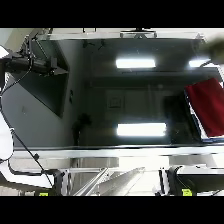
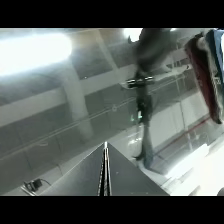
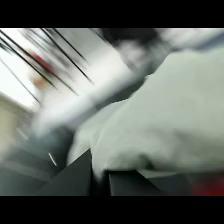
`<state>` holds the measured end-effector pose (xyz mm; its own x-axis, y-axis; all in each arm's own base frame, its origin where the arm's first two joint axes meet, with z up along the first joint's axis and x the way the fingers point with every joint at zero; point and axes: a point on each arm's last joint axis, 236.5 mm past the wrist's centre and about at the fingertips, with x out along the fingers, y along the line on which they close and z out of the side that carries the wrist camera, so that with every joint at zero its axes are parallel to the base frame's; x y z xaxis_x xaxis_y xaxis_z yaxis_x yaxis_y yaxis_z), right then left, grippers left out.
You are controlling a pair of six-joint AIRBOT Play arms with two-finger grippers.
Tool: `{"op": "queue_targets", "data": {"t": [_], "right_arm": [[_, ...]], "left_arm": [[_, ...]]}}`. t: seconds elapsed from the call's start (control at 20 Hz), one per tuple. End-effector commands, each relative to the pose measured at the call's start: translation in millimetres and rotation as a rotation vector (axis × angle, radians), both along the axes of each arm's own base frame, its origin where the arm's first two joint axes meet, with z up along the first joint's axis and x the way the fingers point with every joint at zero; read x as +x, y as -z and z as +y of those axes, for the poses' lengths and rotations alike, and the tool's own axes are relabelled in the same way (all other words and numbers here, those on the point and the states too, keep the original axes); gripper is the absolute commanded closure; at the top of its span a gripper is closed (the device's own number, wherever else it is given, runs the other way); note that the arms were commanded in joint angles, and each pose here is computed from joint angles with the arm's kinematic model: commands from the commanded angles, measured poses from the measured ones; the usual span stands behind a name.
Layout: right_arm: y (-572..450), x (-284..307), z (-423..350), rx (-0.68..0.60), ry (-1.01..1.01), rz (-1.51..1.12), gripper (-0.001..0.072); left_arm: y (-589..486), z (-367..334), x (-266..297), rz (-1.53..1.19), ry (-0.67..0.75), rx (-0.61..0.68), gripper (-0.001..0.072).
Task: Fold the shirts.
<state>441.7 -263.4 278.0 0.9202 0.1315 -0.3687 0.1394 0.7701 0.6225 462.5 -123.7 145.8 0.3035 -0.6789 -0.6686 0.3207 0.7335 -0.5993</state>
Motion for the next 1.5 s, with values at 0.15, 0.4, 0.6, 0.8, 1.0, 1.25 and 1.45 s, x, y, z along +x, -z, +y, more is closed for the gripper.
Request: {"op": "queue_targets", "data": {"t": [0.15,0.4,0.6,0.8,1.0,1.25,1.45], "right_arm": [[187,-135,23,0.378,0.109,0.89,0.069],[171,-179,11,0.285,0.299,0.991,0.069],[174,-198,16,0.284,0.321,1.061,0.0689],[218,-231,17,0.287,0.326,1.225,0.0689],[275,-268,19,0.274,0.349,1.388,0.0639],[293,-269,14,0.261,0.351,1.394,0.0011],[265,-250,26,0.315,0.302,1.342,0.0011]], "left_arm": [[1,-24,-9,0.006,0.06,0.004,0.0703],[2,-37,-18,-0.003,0.123,0.013,0.0703],[5,-44,-22,0.007,0.148,0.014,0.0703],[25,-45,-29,0.084,0.186,0.015,0.0703],[38,-45,-21,0.102,0.172,0.011,0.0703],[36,-44,-12,0.071,0.144,0.008,0.0703],[31,-44,-9,0.04,0.156,0.013,0.0703]]}}
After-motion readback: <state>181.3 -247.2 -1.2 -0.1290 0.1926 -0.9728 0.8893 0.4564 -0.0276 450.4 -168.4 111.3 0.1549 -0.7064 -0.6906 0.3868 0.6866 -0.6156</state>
